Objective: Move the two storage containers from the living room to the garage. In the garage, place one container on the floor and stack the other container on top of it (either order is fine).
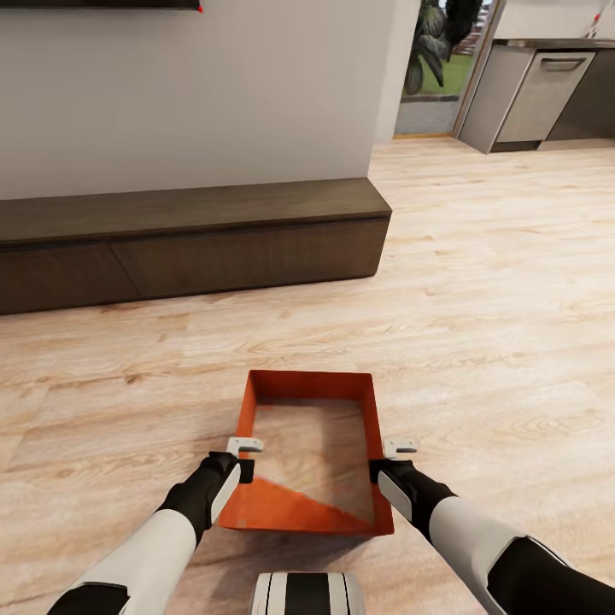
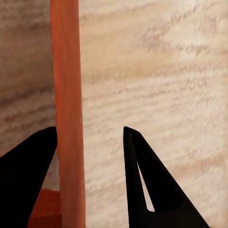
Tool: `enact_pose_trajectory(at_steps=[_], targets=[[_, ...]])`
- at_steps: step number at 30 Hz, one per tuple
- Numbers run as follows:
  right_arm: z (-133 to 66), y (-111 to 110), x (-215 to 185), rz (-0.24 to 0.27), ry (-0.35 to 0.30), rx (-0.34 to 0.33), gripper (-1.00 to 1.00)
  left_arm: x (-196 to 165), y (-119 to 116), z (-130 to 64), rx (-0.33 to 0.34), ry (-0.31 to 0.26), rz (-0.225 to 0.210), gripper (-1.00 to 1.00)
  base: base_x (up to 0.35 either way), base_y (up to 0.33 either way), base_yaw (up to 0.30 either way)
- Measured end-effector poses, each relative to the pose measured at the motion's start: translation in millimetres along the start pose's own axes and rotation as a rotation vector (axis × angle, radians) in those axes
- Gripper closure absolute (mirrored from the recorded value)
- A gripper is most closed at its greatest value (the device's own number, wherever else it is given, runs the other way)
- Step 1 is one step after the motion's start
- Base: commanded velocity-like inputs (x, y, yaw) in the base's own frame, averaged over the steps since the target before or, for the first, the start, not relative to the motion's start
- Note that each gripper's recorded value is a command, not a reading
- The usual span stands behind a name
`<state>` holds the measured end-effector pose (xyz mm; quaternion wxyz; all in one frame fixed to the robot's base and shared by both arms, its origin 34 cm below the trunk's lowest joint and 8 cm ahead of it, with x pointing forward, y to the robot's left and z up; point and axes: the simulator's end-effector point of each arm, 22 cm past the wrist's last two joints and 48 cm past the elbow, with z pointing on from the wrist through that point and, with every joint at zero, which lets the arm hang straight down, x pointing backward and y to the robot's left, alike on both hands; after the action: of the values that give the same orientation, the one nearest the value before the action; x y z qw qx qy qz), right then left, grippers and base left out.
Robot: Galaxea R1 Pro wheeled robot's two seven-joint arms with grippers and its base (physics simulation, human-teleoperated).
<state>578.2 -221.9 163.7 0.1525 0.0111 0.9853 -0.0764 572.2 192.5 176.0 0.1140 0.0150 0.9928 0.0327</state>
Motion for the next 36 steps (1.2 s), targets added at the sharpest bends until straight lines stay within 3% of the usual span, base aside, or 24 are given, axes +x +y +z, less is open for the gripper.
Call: enact_pose_trajectory(at_steps=[10, 36], targets=[[-0.9, -1, -1, -0.004, -0.001, -0.003, 1.00, -1, 2, -1.4, -0.004, 0.002, 0.000, 1.00, 0.000, 0.000, 0.000], [-51.4, -9, -34, -0.001, -0.003, -0.007, 1.00, -28, 6, -54.4, -0.004, 0.003, 0.001, 1.00, 0.000, 0.000, 0.000]])
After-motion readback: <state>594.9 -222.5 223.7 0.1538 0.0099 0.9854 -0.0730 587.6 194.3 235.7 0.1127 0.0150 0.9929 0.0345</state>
